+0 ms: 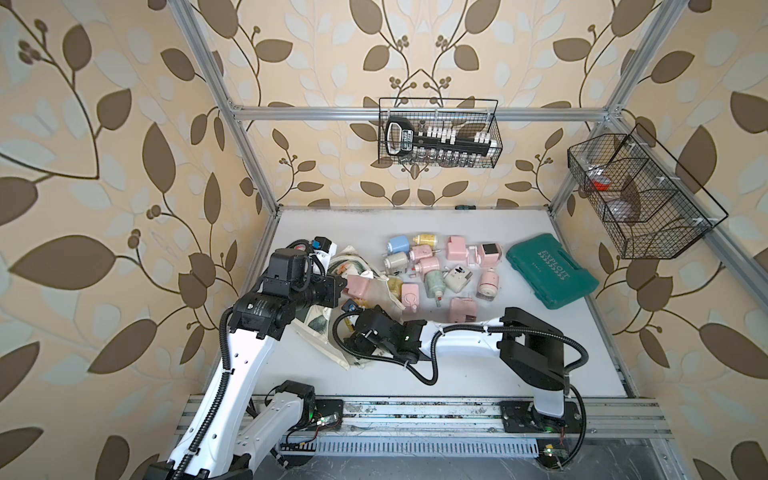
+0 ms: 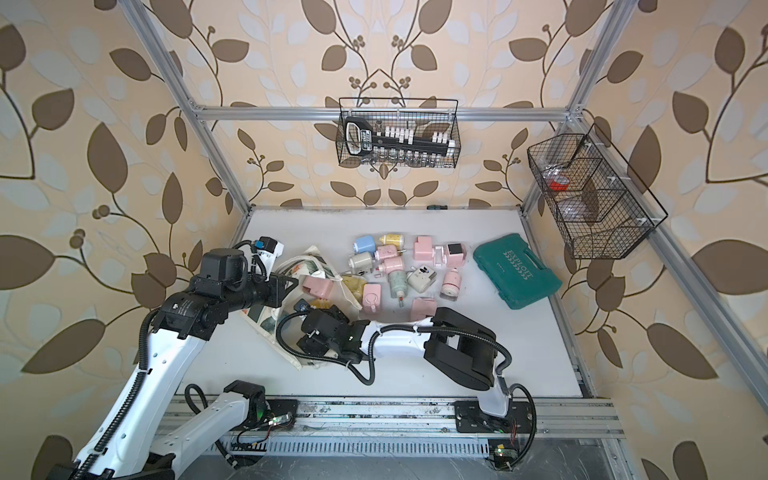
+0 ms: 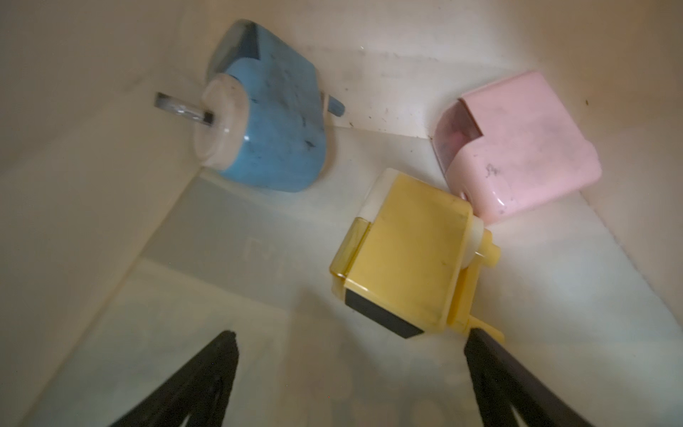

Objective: Take out the pencil sharpeners from the tote bags
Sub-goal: Pick up the pencil sharpener from the canvas bag.

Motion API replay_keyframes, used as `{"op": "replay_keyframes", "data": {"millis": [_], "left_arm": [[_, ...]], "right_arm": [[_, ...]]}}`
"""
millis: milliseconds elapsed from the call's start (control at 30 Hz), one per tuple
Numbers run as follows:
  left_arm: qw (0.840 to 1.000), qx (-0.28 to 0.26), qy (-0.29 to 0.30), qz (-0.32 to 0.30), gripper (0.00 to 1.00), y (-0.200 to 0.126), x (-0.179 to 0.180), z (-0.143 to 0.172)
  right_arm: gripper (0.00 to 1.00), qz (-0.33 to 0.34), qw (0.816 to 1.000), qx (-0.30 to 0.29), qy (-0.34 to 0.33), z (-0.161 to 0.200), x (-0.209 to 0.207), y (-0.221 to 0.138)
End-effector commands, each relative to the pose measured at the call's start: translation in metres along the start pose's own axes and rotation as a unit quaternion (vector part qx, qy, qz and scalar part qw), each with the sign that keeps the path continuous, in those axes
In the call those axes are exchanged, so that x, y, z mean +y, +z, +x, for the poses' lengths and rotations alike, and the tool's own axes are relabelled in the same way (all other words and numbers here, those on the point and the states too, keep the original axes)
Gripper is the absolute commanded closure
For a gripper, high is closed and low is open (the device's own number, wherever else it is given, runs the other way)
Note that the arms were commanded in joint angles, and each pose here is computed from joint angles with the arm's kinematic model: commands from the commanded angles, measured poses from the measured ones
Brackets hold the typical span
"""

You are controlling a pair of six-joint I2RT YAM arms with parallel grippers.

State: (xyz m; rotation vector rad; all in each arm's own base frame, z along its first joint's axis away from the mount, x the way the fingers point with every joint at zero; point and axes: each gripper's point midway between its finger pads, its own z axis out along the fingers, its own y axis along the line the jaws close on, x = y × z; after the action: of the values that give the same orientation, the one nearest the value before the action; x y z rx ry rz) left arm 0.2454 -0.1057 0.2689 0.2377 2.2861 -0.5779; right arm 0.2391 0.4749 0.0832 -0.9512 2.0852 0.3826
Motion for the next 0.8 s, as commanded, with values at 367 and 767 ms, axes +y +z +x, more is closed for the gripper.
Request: {"op": "replay_keyframes", "data": {"millis": [367,767], "left_arm": [[1.0,-0.016,0.013,0.015,1.0,-0.004,-0.007,-0.006],[1.0,-0.015,0.013,0.013,1.0,-0.003,-0.006,-0.006]], "right_arm": [[0.01,0.043,0.998,0.034,0.036,0.006,-0.03,0.051],[0.2,0.012,0.994,0.086,0.06,0.036,-0.019,0.087]]}}
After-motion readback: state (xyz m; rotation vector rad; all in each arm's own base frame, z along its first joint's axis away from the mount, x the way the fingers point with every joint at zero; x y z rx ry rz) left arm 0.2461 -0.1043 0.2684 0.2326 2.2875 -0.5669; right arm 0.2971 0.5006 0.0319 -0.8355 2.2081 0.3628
